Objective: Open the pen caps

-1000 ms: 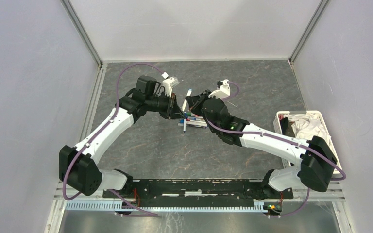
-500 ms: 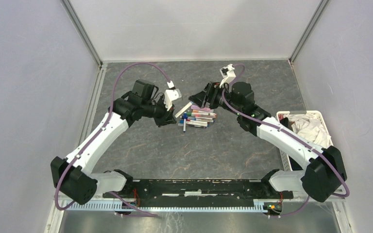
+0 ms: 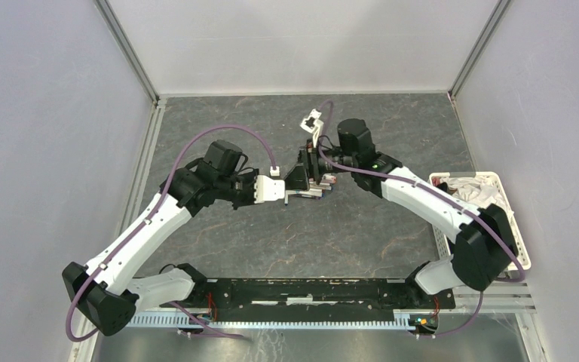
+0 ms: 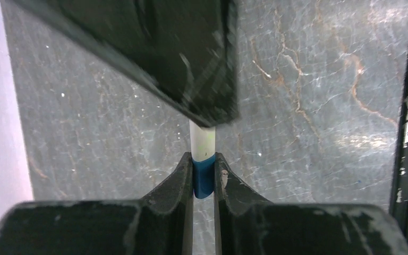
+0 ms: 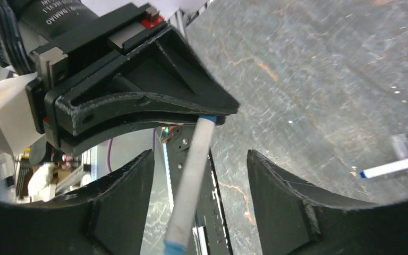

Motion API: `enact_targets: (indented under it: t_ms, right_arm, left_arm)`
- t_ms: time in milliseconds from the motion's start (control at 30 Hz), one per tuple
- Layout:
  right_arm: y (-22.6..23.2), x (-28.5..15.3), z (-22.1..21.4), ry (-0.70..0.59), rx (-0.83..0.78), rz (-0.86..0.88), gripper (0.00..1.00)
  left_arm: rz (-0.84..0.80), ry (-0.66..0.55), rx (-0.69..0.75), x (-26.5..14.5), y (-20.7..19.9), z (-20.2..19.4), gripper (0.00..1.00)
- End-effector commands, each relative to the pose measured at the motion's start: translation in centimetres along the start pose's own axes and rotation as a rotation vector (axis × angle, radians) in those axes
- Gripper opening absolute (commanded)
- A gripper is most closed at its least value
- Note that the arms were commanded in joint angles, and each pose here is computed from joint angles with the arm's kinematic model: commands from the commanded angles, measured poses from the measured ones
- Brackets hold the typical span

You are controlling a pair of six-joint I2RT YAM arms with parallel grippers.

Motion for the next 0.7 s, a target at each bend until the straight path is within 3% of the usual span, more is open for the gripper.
enact_targets:
  t_ms: [0,100,267,400,533,600,667]
  right_arm:
    - [2.0,1.5,0.6,0.075,-0.078,0.080,0.67]
    - [1.6,2.4,0.2,0.114,-0.065,0.075,0.59]
    - [1.1,2.8,0.0,0.124,-0.059,0.064,0.33]
    - [1.1,2.7,-0.3,0.138,-0.061,0.071,0.26]
    - [1.1,2.5,-0.8,0.146,-0.071,0.071,0.06]
    - [1.3,2.3,-1.0,0.149,-0.083,0.086,0.00]
    - [1.7,2.0,-1.1,0.137,-0.116,0.118,0.00]
  left_arm:
    - [0.048,0.022,0.147,-0.6,0.6,0.1,0.02]
    - [0.051,0.028,0.177,-0.6,0.4,0.2,0.02]
    - [0.057,0.024,0.212,-0.9,0.2,0.3,0.02]
    - [0.072,0.016,0.210,-1.3,0.4,0.7,0.02]
    - [0.078,0.009,0.199,-1.5,0.5,1.0,0.03]
    - [0.066,0.000,0.186,-1.6,0.3,1.1,0.17]
    - [0.035,-0.006,0.165,-1.9,-0.3,1.2,0.47]
Point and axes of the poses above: each gripper's point midway between its finger pads, its own x axis out along the fingers, its own y axis along the line the jaws close on, z = x × y, the point moved 6 cm from there along -x, back along the fingers, and after that the axes turned 6 degrees about -x, right-handed, at the moved point
